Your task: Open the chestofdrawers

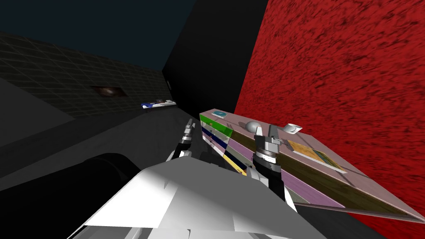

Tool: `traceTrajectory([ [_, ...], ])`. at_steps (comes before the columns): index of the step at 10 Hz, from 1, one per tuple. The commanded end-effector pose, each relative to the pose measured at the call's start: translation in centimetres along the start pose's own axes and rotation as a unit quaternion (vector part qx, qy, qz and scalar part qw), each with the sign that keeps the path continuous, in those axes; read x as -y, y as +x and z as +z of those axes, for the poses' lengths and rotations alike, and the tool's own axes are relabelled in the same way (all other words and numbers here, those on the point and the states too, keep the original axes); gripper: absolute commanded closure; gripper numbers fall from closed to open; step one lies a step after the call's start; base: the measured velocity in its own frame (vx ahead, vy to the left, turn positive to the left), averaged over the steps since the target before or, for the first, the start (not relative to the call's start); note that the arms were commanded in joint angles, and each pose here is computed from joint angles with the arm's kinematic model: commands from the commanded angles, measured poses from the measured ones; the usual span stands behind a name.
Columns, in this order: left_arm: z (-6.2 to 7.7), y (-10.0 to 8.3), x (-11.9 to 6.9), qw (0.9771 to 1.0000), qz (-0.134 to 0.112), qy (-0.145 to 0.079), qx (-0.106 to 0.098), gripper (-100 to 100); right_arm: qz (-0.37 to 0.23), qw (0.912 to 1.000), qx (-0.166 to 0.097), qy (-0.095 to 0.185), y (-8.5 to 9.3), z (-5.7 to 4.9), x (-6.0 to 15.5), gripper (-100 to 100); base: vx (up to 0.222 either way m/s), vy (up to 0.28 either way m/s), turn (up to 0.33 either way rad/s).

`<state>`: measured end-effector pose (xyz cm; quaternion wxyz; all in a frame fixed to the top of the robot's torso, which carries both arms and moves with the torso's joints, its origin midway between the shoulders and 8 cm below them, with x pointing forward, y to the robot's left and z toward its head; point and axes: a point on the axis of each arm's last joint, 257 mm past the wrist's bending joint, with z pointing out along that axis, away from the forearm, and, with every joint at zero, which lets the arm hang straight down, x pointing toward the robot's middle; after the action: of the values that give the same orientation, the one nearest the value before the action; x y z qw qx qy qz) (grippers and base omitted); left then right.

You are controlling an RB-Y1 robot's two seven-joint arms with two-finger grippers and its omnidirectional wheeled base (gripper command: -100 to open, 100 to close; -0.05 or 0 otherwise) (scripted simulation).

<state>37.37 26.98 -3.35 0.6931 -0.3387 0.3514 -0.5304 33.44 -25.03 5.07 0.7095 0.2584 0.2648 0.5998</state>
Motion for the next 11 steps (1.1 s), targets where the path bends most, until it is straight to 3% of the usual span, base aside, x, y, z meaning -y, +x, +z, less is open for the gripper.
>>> traceTrajectory([
  [1, 0.0, 0.0, 0.0, 1.0, 0.0, 0.0, 0.0, 0, -0.008, 0.9996, -0.022, 0.014, 0.8, -0.3, 1.1, -100, 0.004, 0.021, 0.052],
  [3, 0.0, 0.0, 0.0, 1.0, 0.0, 0.0, 0.0, 0, -0.024, 0.997, -0.057, 0.048, 2.3, -1.1, 3.7, -100, -0.005, 0.059, 0.068],
  [5, 0.0, 0.0, 0.0, 1.0, 0.0, 0.0, 0.0, 0, -0.045, 0.99, -0.093, 0.096, 3.9, -2.5, 7.4, -100, -0.011, 0.101, 0.123],
  [6, 0.0, 0.0, 0.0, 1.0, 0.0, 0.0, 0.0, 0, -0.045, 0.99, -0.093, 0.096, 3.9, -2.5, 7.4, -100, 0.0, 0.087, 0.03],
  [8, 0.0, 0.0, 0.0, 1.0, 0.0, 0.0, 0.0, 0, -0.071, 0.9782, -0.129, 0.147, 5.6, -4.3, 11.3, -100, 0.003, 0.088, 0.125],
  [9, 0.0, 0.0, 0.0, 1.0, 0.0, 0.0, 0.0, 0, -0.071, 0.9769, -0.129, 0.155, 5.6, -4.6, 11.9, -100, -0.003, 0.081, 0.056],
  [10, 0.0, 0.0, 0.0, 1.0, 0.0, 0.0, 0.0, 0, -0.086, 0.9683, -0.148, 0.183, 6.4, -6.0, 14.2, -100, 0.001, 0.083, 0.088],
  [11, 0.0, 0.0, 0.0, 1.0, 0.0, 0.0, 0.0, 0, -0.087, 0.9666, -0.147, 0.191, 6.3, -6.1, 14.6, -100, 0.004, 0.07, 0.078],
])
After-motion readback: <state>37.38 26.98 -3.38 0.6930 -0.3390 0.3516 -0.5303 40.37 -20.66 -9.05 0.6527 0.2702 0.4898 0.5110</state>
